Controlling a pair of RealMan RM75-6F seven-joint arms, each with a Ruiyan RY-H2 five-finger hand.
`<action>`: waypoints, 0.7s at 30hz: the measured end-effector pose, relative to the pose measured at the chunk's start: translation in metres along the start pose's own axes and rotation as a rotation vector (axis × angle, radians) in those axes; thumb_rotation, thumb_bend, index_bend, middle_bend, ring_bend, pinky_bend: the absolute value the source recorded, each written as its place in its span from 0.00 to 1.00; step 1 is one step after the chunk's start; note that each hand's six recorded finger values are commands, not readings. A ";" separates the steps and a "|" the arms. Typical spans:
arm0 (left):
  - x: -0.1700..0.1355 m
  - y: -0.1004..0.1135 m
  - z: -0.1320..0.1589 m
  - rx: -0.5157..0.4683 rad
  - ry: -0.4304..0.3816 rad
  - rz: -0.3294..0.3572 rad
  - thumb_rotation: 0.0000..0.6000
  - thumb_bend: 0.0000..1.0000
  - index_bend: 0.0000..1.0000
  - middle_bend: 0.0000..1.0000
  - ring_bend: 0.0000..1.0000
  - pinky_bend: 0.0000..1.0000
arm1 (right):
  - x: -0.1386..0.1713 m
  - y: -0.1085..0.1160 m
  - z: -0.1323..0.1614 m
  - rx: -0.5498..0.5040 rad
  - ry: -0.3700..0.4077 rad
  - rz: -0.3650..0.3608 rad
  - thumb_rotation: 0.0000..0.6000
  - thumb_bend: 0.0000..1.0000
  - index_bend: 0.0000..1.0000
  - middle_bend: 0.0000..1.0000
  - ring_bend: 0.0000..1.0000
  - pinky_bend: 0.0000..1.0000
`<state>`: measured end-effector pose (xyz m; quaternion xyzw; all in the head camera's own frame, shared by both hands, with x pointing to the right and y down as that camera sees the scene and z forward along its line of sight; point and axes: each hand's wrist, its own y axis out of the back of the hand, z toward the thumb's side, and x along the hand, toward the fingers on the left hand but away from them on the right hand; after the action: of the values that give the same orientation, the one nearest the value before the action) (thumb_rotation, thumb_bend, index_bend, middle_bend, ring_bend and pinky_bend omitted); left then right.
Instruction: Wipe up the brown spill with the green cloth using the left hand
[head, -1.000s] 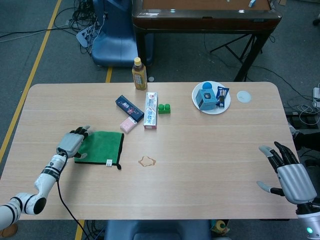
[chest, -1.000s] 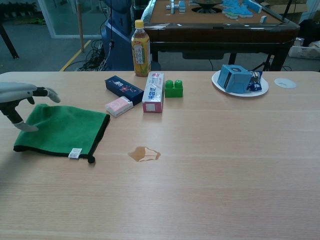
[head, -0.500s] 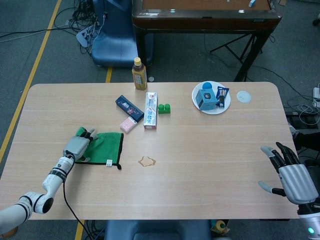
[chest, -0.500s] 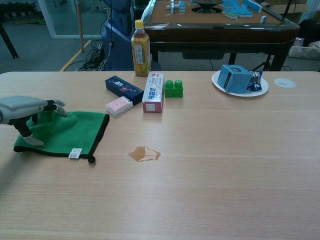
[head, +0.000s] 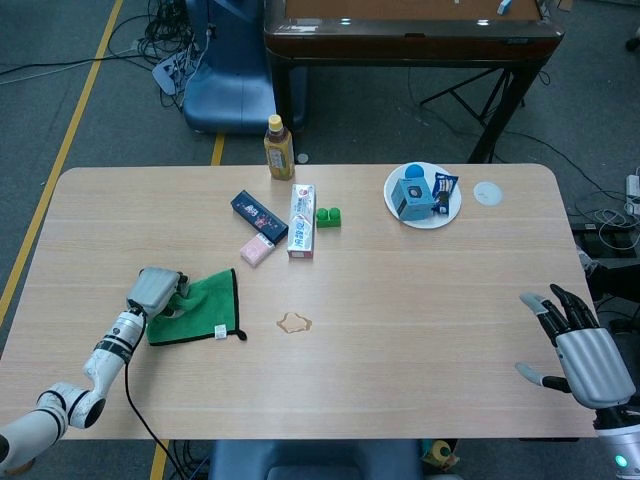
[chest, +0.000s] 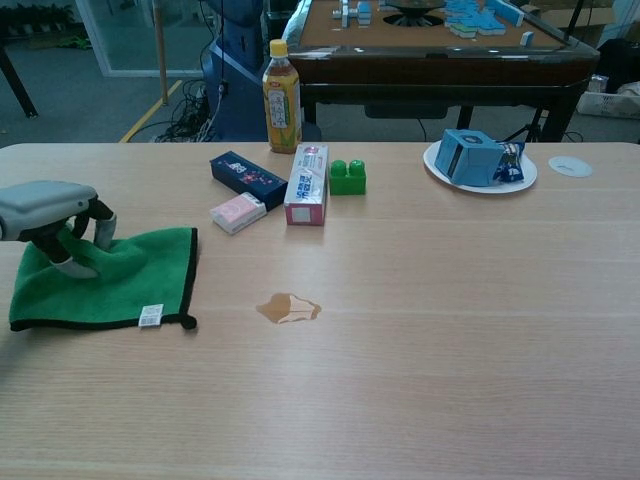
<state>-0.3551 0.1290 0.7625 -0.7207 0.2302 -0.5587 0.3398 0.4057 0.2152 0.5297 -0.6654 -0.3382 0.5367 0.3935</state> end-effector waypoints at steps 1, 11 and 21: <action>-0.001 0.001 0.003 -0.013 -0.009 0.001 1.00 0.17 0.62 0.56 0.62 0.84 | 0.000 0.000 0.000 -0.001 0.001 0.001 1.00 0.18 0.06 0.20 0.04 0.09; -0.002 0.015 0.072 -0.134 -0.193 0.017 1.00 0.17 0.60 0.56 0.61 0.84 | 0.001 0.000 0.000 0.001 -0.002 -0.001 1.00 0.18 0.06 0.20 0.04 0.09; 0.011 0.008 0.132 -0.138 -0.324 -0.011 1.00 0.17 0.58 0.56 0.61 0.84 | 0.005 0.003 -0.004 0.004 -0.016 -0.007 1.00 0.18 0.06 0.20 0.04 0.09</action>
<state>-0.2245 0.1468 0.7449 -0.8242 0.2060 -0.4200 0.3192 0.4105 0.2176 0.5252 -0.6591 -0.3428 0.5411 0.3941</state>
